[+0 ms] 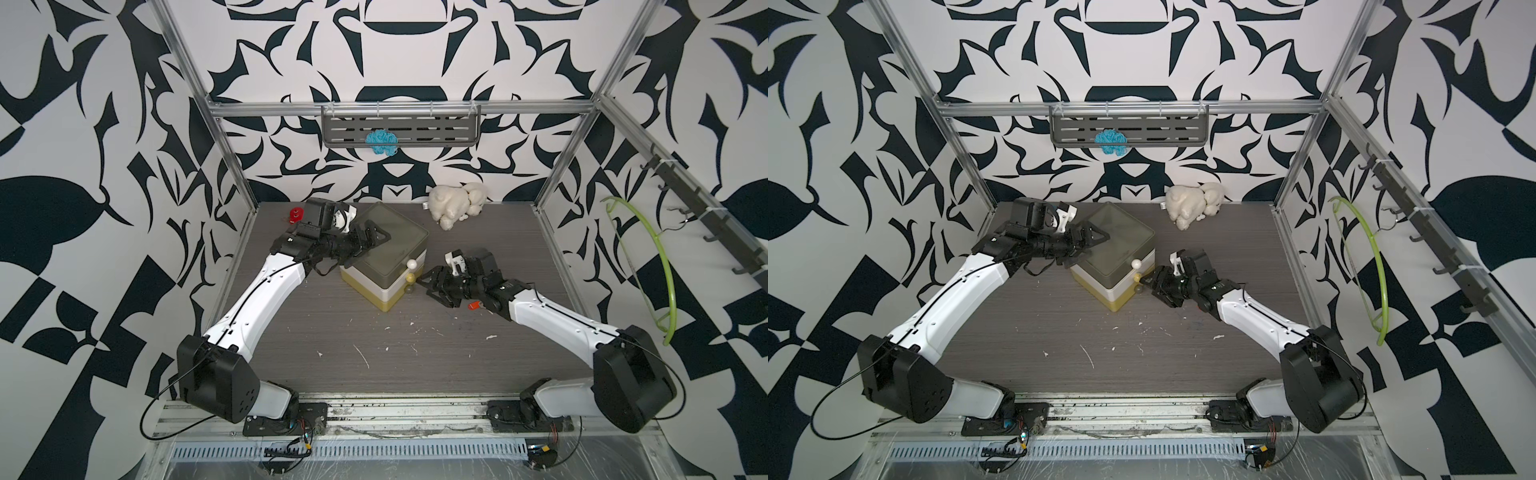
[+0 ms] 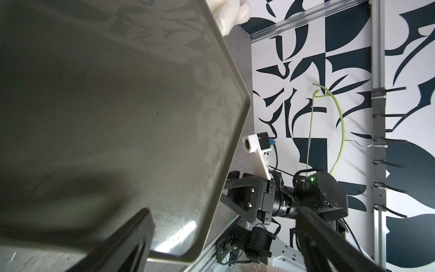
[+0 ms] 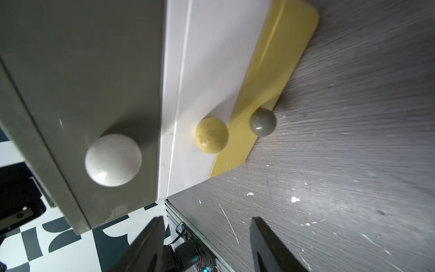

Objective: Take the keys out of the drawer
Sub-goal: Close the drawer in the storage box, then adjust the storage box at the center of the board.

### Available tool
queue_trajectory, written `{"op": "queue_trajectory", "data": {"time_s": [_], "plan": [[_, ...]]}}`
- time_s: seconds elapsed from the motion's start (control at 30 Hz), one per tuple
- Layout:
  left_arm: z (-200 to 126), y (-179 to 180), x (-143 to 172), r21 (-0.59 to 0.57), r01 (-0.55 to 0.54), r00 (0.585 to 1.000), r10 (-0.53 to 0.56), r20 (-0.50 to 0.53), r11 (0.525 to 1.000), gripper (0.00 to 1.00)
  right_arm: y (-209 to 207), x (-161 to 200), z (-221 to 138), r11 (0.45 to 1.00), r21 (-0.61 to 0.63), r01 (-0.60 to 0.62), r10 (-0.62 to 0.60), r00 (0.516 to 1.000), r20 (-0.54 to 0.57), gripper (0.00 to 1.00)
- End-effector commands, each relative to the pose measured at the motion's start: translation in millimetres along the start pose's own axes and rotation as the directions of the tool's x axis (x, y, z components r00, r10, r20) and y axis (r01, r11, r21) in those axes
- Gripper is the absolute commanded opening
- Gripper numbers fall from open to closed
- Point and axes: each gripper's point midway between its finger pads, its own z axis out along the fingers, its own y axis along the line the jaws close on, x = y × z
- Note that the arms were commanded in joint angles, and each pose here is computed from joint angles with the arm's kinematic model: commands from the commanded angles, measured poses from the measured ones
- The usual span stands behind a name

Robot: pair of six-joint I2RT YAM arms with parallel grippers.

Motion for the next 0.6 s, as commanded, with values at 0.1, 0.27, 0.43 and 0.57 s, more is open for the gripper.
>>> {"op": "queue_trajectory", "data": {"time_s": [0.1, 0.27, 0.43, 0.57], "plan": [[-1.2, -2.6, -2.8, 0.059, -0.041, 0.999, 0.043, -0.033, 0.997, 0.99, -1.6, -9.5, 18.1, 1.0, 0.014, -0.017, 0.016, 0.996, 0.089, 0.57], [3.4, -4.9, -8.3, 0.07, -0.059, 0.997, 0.061, -0.036, 0.996, 0.99, -3.6, -17.2, 28.7, 1.0, 0.013, -0.024, 0.022, 0.992, 0.125, 0.54], [8.5, -2.1, -9.5, 0.069, -0.046, 0.998, 0.05, -0.049, 0.997, 0.99, -6.1, -24.0, 32.6, 1.0, 0.012, -0.026, 0.024, 0.988, 0.15, 0.53], [5.1, -2.8, -10.0, 0.053, -0.05, 0.998, 0.052, -0.044, 0.997, 0.99, -21.1, -38.4, 14.2, 0.997, 0.035, -0.073, 0.064, 0.976, 0.209, 0.51]]}}
